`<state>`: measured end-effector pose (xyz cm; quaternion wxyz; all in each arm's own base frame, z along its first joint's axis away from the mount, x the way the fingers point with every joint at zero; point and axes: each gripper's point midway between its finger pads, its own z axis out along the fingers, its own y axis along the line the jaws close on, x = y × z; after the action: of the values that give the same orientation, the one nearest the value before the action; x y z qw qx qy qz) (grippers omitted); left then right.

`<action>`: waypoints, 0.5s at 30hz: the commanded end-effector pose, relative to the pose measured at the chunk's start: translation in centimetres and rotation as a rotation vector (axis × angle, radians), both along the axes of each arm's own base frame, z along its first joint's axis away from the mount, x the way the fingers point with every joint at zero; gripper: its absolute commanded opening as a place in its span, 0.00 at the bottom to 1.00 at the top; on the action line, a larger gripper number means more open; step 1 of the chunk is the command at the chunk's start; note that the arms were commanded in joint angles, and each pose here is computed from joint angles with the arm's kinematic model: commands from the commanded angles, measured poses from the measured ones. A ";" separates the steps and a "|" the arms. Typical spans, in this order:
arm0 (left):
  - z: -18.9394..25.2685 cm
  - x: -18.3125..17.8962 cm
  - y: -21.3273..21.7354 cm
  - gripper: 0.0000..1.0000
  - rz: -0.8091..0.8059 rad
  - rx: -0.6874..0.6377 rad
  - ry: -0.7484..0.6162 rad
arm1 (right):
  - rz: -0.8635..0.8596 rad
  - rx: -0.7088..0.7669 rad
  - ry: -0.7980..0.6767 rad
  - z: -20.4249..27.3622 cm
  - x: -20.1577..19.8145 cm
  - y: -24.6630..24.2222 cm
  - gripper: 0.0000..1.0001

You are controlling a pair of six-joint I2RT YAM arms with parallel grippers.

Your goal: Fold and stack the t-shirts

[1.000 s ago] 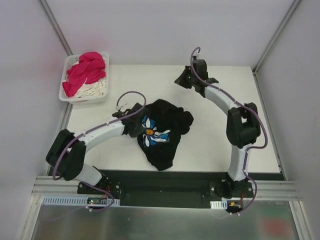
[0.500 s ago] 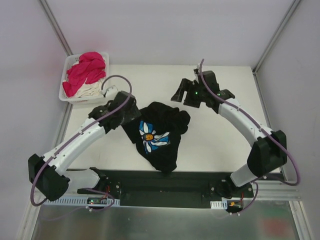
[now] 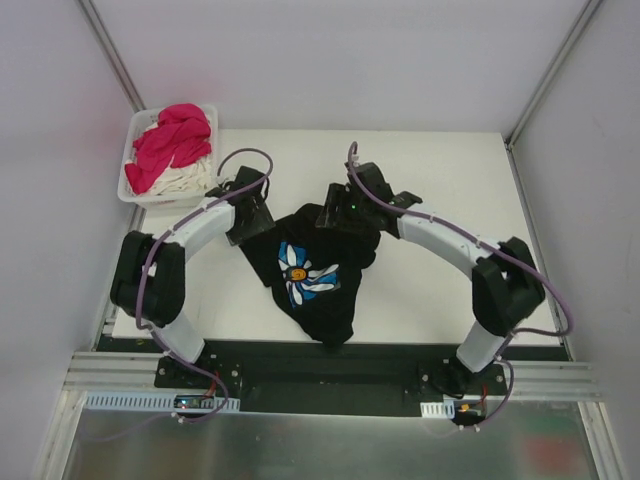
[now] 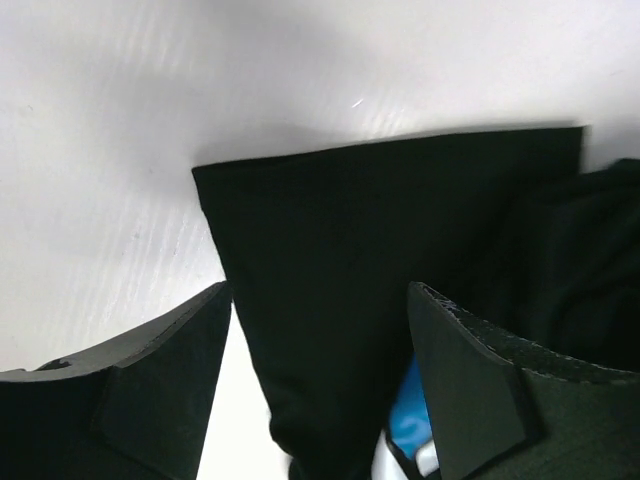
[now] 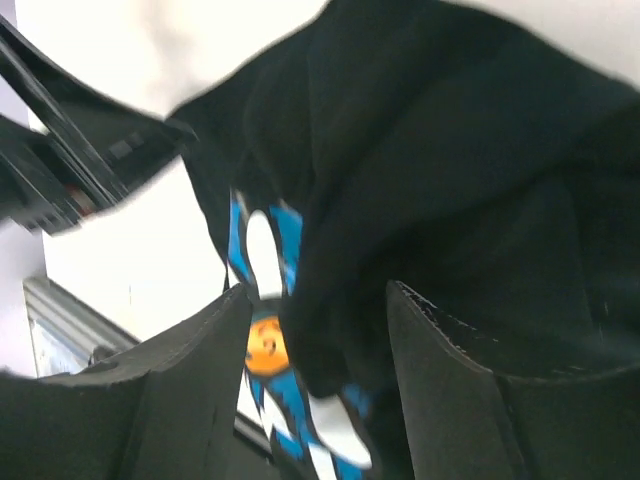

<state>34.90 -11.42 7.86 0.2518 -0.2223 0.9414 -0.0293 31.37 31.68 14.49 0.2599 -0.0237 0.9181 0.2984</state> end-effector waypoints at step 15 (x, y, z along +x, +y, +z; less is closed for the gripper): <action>-7.8 -4.4 2.4 0.40 0.187 0.041 0.223 | -0.097 -0.112 -0.111 2.3 7.4 1.7 0.01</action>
<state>31.56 -10.06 1.56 0.1711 -0.2725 0.9467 0.0161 36.75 34.07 13.26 0.2768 -0.0169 0.9300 0.2414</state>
